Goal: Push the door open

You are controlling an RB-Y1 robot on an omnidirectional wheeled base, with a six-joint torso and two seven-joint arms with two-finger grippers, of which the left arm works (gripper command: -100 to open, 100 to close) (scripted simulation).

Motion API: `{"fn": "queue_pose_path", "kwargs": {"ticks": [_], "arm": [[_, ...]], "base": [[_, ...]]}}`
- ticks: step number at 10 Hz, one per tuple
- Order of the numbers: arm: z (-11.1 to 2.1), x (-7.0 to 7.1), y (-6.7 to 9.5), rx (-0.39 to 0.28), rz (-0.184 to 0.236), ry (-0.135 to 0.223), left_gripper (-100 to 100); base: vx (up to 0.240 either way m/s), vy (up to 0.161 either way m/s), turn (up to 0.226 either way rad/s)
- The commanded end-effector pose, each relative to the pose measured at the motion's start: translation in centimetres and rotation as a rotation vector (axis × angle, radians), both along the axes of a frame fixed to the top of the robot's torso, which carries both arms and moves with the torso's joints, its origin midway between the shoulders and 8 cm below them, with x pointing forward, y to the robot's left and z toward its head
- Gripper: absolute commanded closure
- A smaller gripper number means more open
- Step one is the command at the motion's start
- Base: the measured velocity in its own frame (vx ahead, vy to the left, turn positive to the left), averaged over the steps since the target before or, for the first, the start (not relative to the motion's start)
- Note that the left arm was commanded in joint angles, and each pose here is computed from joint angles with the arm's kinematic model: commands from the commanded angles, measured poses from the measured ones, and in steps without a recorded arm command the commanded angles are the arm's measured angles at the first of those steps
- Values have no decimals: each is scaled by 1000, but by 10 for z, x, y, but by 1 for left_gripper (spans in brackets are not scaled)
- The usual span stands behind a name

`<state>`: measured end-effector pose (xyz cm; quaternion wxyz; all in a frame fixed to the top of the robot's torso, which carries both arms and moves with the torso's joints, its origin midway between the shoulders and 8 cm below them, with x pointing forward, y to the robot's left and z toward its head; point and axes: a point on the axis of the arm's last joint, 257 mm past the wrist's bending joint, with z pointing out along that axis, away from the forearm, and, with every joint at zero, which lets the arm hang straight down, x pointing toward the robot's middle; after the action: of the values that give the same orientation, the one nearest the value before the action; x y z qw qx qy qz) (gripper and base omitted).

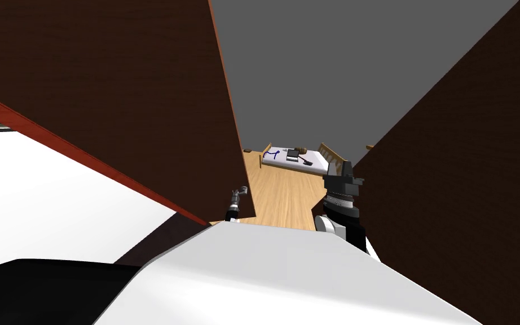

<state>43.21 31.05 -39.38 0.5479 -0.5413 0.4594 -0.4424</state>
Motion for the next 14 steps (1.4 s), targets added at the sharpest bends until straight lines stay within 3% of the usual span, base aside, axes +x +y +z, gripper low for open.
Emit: {"fn": "queue_pose_path", "kwargs": {"ticks": [1, 2, 4, 14], "arm": [[3, 3, 0, -13, 14, -12, 100], [3, 3, 0, -20, 24, -13, 100], [4, -1, 25, 5, 52, -10, 100], [12, -15, 91, 42, 174, -17, 100]], "base": [[167, -84, 61], [136, -97, 76], [94, -27, 49], [190, -24, 45]]}}
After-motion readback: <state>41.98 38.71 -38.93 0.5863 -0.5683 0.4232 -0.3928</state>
